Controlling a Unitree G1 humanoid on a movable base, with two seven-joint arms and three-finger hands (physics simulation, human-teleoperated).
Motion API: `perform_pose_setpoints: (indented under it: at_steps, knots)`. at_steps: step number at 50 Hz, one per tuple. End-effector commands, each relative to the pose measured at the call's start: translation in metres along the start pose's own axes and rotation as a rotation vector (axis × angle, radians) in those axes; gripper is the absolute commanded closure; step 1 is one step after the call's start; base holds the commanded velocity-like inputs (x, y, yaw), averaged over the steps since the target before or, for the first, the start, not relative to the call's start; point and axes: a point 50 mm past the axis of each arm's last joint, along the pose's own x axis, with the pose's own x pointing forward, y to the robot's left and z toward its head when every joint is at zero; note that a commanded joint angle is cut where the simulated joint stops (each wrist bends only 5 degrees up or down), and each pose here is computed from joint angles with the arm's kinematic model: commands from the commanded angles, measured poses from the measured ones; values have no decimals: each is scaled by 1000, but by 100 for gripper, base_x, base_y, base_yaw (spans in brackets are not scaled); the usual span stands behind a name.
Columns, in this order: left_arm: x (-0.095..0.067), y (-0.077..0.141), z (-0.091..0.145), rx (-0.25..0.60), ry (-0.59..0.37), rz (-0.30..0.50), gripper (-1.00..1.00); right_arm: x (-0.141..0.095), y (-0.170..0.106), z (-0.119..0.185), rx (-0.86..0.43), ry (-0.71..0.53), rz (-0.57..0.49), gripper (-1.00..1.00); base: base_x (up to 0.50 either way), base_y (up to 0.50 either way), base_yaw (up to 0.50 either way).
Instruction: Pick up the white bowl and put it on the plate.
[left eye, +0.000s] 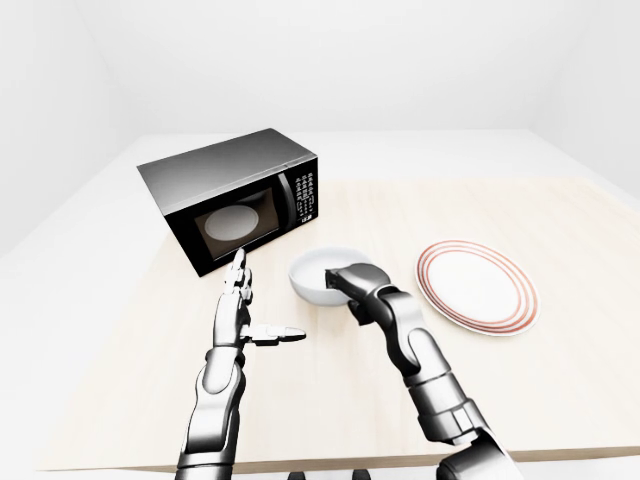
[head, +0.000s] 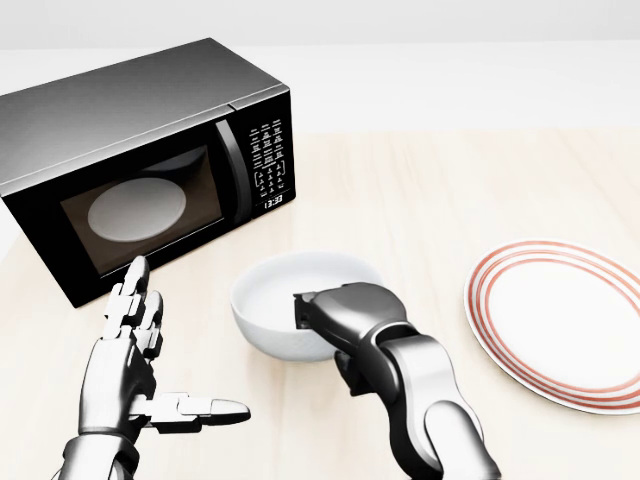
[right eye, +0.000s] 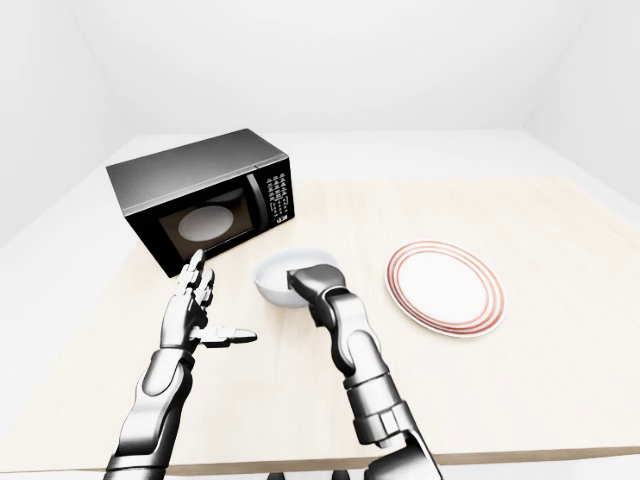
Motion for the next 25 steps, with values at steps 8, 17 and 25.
perform_pose_setpoints:
  at_steps: [8,17,25]
  knots:
    - [0,0,0,0,0,0,-100,-7,-38,1,54,-8,-195,100,0,0,0]
    - [0,0,0,0,0,0,-100,-9,-40,1,46,-9,-229,100,0,0,0]
    - [0,0,0,0,0,0,-100,-10,-42,-1,2,8,-272,100,0,0,0]
